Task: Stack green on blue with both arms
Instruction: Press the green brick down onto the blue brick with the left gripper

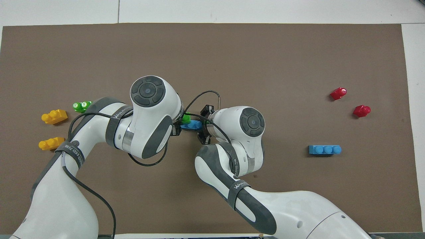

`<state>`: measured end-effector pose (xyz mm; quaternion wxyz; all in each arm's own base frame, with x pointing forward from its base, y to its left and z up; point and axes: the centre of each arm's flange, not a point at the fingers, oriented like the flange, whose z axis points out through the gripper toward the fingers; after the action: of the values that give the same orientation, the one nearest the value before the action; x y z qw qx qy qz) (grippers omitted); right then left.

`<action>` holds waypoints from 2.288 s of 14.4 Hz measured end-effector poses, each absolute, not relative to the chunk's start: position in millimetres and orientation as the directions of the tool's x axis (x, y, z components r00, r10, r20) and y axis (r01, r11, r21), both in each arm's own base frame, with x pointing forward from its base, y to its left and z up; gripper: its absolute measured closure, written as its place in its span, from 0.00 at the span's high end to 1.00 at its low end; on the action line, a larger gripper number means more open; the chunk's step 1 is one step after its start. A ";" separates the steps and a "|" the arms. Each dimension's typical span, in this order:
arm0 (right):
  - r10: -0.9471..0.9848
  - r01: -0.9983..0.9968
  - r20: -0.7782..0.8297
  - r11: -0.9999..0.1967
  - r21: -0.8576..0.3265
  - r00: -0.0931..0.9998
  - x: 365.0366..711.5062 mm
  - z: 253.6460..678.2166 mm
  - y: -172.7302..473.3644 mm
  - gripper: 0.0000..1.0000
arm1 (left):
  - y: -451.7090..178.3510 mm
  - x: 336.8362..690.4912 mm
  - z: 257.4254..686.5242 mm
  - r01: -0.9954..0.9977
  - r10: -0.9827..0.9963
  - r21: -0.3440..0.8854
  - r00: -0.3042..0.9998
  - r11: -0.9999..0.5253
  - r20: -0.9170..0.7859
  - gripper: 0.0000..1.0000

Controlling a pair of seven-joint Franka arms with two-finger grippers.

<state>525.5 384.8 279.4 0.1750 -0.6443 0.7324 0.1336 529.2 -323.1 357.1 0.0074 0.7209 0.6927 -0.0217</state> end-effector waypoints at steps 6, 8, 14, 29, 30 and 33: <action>-0.897 -0.991 -0.428 0.134 -0.030 -0.108 525.5 279.3 384.7 0.35 | -336.0 521.4 355.9 0.998 0.997 0.000 0.055 -0.055 -0.056 0.35; -0.897 -0.991 -0.428 0.134 -0.030 -0.108 525.5 279.2 384.7 0.35 | -335.4 517.8 355.7 0.998 0.996 0.015 0.056 -0.055 -0.065 0.35; -0.897 -0.991 -0.429 0.133 -0.031 -0.107 525.4 279.2 384.8 0.35 | -328.9 509.8 355.2 0.998 0.996 0.038 0.052 -0.049 -0.078 0.35; -0.898 -0.991 -0.429 0.127 -0.036 -0.099 524.5 279.2 385.9 0.35 | -328.9 506.3 335.7 0.989 0.986 0.025 0.150 -0.149 -0.071 0.35; -0.898 -0.991 -0.429 0.127 -0.036 -0.099 524.5 279.2 385.9 0.35 | -328.9 506.3 335.7 0.988 0.986 0.025 0.151 -0.150 -0.071 0.35; -0.898 -0.991 -0.429 0.127 -0.036 -0.099 524.4 279.3 385.8 0.35 | -323.5 508.0 331.2 0.989 0.987 0.017 0.147 -0.146 -0.063 0.39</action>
<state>524.4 385.8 279.3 0.1769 -0.6474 0.7294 0.1323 508.0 -323.5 331.2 0.0273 0.7568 0.6529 -0.0182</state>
